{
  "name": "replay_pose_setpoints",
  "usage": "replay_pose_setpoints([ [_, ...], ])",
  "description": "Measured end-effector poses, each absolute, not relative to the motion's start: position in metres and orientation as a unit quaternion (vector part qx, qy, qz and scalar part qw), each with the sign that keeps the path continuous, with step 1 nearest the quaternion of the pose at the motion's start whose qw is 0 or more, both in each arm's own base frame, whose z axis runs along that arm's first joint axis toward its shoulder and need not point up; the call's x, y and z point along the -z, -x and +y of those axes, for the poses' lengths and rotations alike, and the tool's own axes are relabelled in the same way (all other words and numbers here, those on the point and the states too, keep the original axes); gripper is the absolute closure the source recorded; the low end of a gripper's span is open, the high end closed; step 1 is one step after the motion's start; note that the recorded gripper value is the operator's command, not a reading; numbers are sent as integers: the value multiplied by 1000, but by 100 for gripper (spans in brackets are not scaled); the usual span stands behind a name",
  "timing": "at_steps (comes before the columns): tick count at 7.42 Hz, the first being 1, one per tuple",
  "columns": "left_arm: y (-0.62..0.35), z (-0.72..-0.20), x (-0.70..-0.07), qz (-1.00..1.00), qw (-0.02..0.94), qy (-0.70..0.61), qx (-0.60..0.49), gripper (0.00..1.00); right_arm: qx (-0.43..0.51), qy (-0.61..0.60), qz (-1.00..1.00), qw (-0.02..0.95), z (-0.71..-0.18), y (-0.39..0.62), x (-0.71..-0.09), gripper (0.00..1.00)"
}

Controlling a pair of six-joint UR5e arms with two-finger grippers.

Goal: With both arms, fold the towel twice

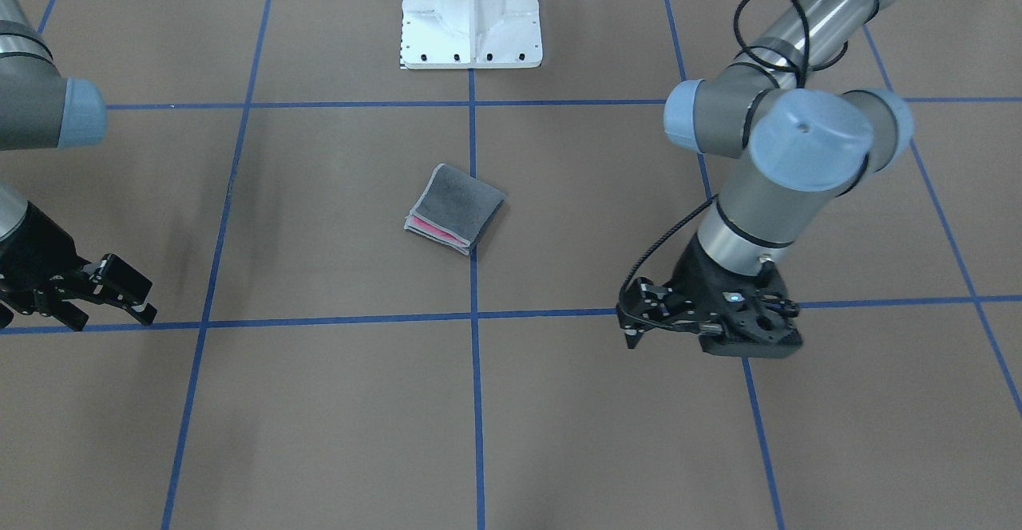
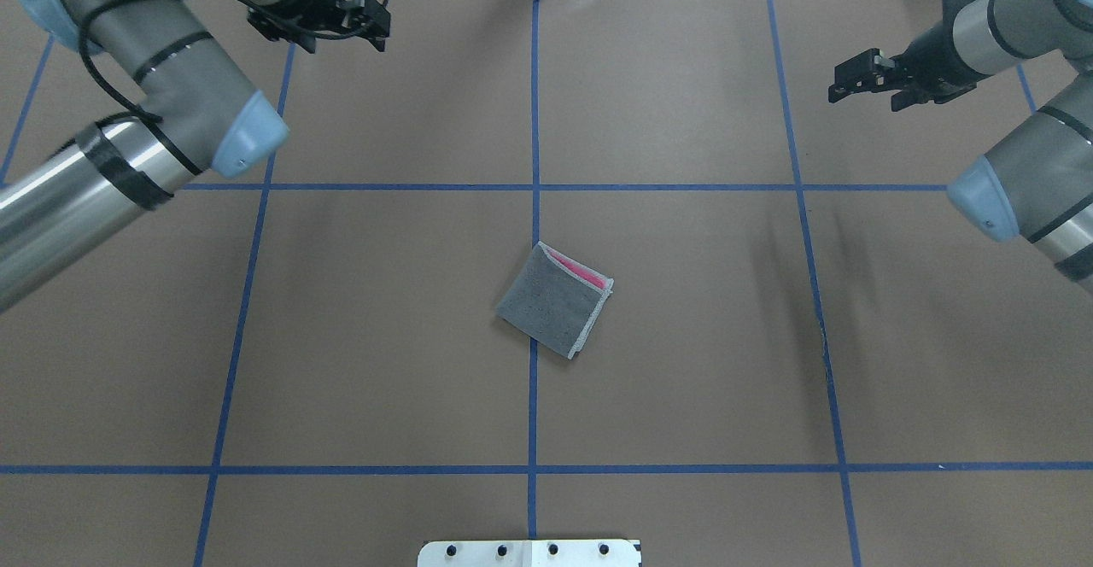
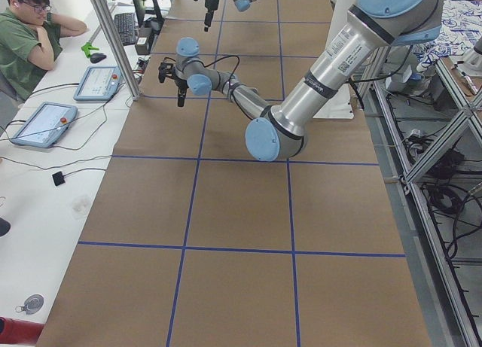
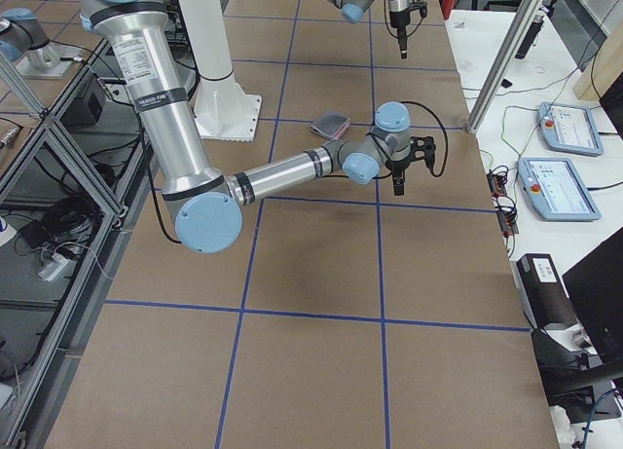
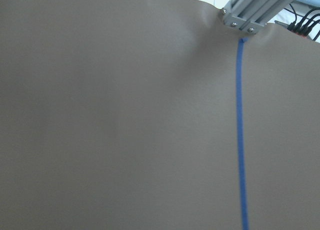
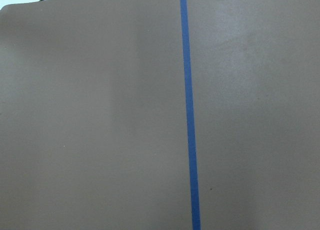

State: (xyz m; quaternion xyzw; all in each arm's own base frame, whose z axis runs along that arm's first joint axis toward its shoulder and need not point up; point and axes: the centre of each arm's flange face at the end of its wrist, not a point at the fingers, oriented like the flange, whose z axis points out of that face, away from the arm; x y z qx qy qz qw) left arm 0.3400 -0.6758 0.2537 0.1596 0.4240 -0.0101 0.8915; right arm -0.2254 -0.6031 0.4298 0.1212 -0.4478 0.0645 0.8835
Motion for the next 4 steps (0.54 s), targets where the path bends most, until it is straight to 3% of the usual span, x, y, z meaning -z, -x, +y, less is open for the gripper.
replay_pose_setpoints([
  [4,-192,-710,-318,309,918,-201,-150,1,1,-123,-369,921,-625,159,-464,0],
])
